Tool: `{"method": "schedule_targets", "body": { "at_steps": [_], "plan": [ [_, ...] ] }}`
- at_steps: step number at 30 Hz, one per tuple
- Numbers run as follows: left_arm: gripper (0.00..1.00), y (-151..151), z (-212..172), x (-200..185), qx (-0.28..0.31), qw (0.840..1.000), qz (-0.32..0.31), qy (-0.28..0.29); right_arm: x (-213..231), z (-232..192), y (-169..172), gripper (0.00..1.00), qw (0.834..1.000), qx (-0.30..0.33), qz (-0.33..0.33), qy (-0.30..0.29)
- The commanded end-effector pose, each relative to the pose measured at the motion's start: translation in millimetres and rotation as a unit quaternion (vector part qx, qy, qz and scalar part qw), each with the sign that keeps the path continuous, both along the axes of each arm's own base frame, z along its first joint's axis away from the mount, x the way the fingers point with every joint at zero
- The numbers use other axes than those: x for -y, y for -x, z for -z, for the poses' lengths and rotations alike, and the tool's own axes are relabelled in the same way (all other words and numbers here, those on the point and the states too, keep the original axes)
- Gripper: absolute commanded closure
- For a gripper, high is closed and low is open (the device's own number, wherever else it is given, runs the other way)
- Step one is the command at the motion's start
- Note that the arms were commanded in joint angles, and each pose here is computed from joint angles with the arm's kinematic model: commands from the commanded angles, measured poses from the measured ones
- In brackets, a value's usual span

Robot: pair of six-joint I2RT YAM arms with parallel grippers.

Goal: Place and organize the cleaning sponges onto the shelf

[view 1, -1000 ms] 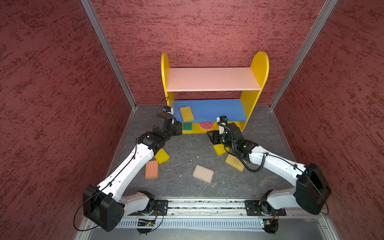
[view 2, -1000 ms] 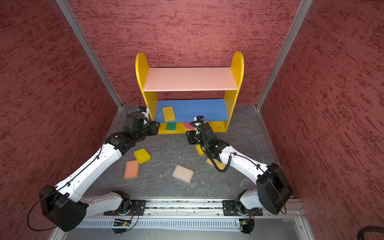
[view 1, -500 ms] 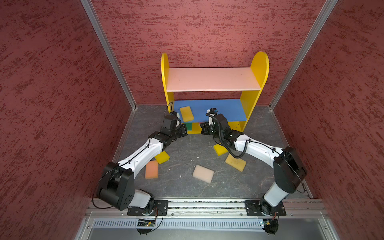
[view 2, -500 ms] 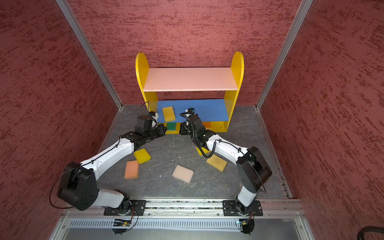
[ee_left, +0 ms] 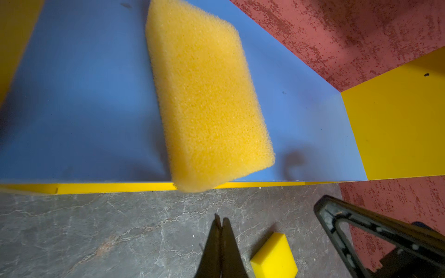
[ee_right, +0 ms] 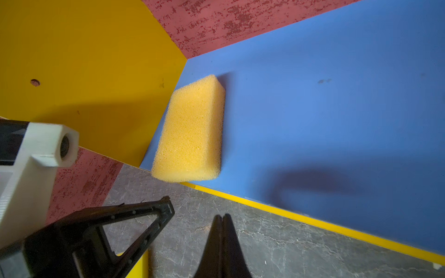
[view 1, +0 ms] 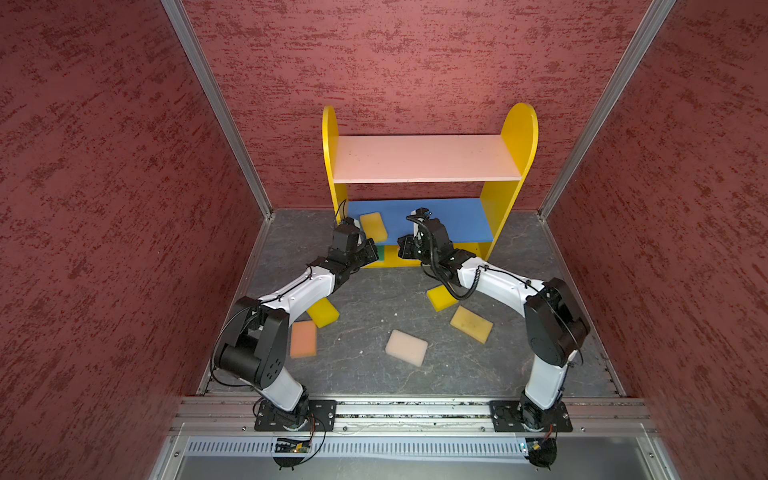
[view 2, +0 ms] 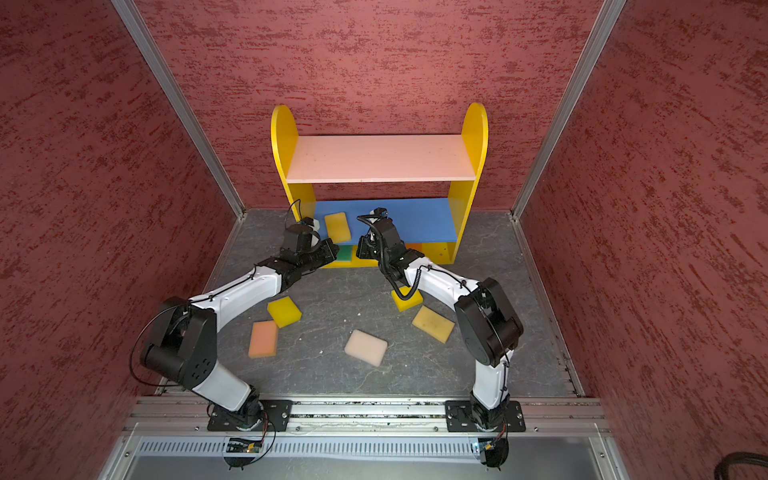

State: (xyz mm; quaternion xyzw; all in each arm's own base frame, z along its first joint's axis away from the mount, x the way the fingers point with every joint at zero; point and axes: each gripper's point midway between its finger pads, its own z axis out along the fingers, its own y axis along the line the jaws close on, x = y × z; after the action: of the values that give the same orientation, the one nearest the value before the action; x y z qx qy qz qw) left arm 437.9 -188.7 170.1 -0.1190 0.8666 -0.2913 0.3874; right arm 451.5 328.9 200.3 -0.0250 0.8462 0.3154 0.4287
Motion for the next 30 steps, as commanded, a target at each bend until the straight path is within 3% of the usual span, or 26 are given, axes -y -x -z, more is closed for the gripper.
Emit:
{"method": "schedule_targets", "body": {
  "at_steps": [1, 14, 30],
  "plan": [
    [1.00, -17.2, -23.2, -4.0, 0.037, 0.999, -0.025, 0.007, -1.3, -13.5, -9.5, 1.00, 1.000, 0.011, -0.004, -0.017],
    [1.00, -30.8, -19.5, -16.0, 0.046, 0.997, -0.061, -0.016, -19.8, -4.7, -24.0, 0.82, 0.999, 0.001, -0.029, -0.026],
    [1.00, -37.3, -11.8, -44.7, 0.035, 0.992, -0.110, -0.042, -35.1, 2.0, -34.1, 0.78, 0.998, -0.011, -0.047, -0.031]
  ]
}}
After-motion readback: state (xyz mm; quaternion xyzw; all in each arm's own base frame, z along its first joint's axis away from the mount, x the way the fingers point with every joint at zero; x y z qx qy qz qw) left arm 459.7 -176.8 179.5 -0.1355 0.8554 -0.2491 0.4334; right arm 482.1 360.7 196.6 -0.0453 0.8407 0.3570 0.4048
